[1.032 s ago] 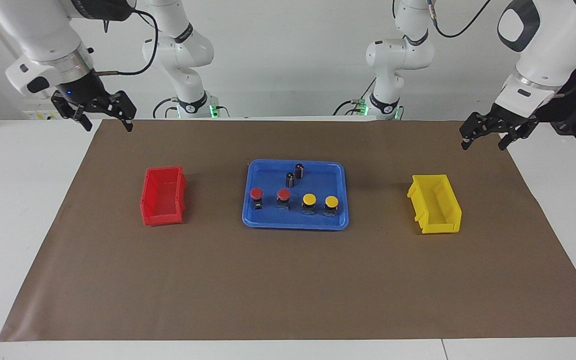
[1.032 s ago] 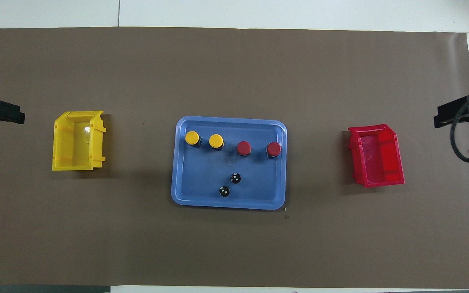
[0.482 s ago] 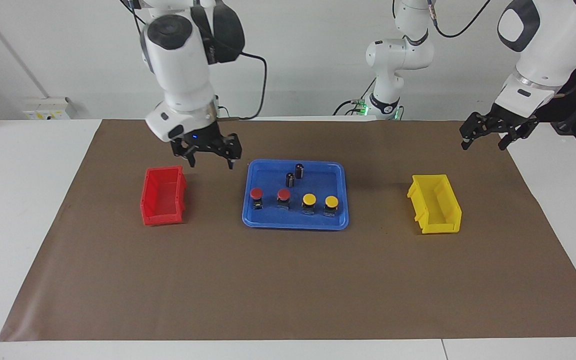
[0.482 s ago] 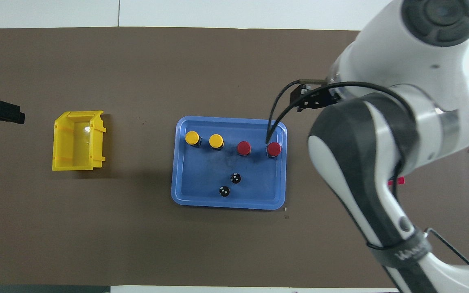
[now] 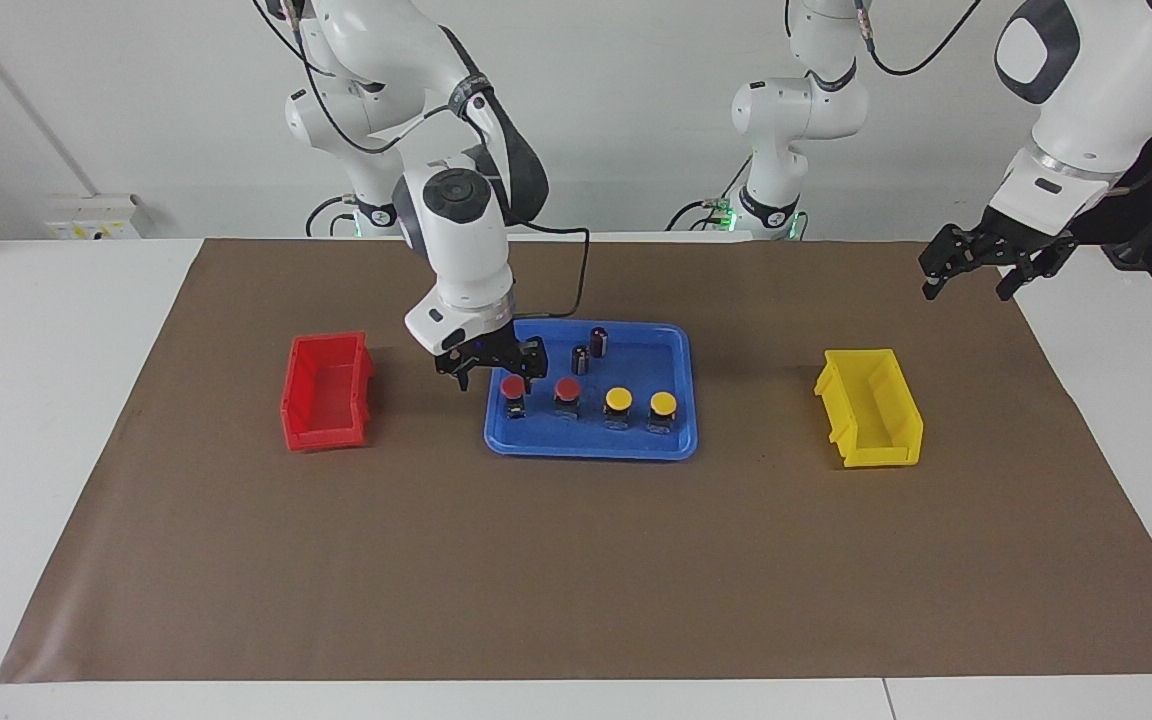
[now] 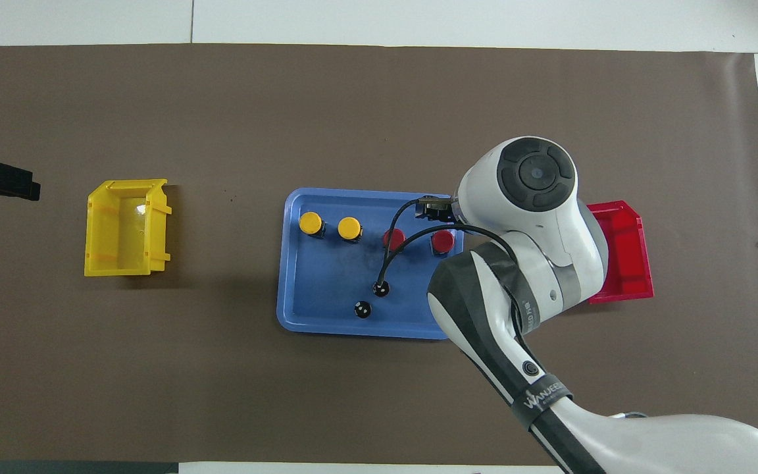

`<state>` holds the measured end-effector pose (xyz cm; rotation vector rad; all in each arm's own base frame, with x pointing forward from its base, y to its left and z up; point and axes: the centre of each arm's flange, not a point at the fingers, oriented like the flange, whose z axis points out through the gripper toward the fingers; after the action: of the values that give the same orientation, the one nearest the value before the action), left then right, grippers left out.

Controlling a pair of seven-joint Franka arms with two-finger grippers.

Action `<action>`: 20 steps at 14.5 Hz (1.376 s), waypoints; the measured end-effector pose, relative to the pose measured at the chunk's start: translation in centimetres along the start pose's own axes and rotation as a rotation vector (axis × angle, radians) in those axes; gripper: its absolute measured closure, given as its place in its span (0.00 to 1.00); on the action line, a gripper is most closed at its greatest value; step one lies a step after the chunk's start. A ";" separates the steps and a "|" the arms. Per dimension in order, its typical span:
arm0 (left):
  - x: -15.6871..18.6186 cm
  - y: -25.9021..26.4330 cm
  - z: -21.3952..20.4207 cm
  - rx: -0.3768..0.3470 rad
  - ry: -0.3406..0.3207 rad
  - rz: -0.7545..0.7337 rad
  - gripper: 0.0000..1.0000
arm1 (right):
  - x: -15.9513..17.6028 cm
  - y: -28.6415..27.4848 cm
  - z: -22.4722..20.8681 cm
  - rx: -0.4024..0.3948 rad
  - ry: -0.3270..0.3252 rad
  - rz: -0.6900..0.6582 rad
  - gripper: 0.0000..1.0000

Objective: Sort red and yellow buttons by color

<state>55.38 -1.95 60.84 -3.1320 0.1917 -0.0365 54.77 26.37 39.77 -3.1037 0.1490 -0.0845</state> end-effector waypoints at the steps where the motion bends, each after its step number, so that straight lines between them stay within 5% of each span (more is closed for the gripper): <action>1: 0.0 0.0 0.0 0.000 0.000 0.000 0.00 | -0.4 -0.2 0.3 0.003 0.004 -0.006 0.01; 13: 0.0 0.0 0.0 0.000 -0.001 0.000 0.00 | -2.5 -1.0 4.8 -0.003 0.001 -0.092 0.19; 20: 0.1 3.2 0.1 -0.001 -0.010 0.045 0.00 | -2.5 -0.7 5.2 0.003 0.014 -0.103 0.40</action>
<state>55.06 -5.11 60.74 -3.1273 0.2623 -0.0201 52.66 27.45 34.48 -3.1071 -0.0104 -0.1088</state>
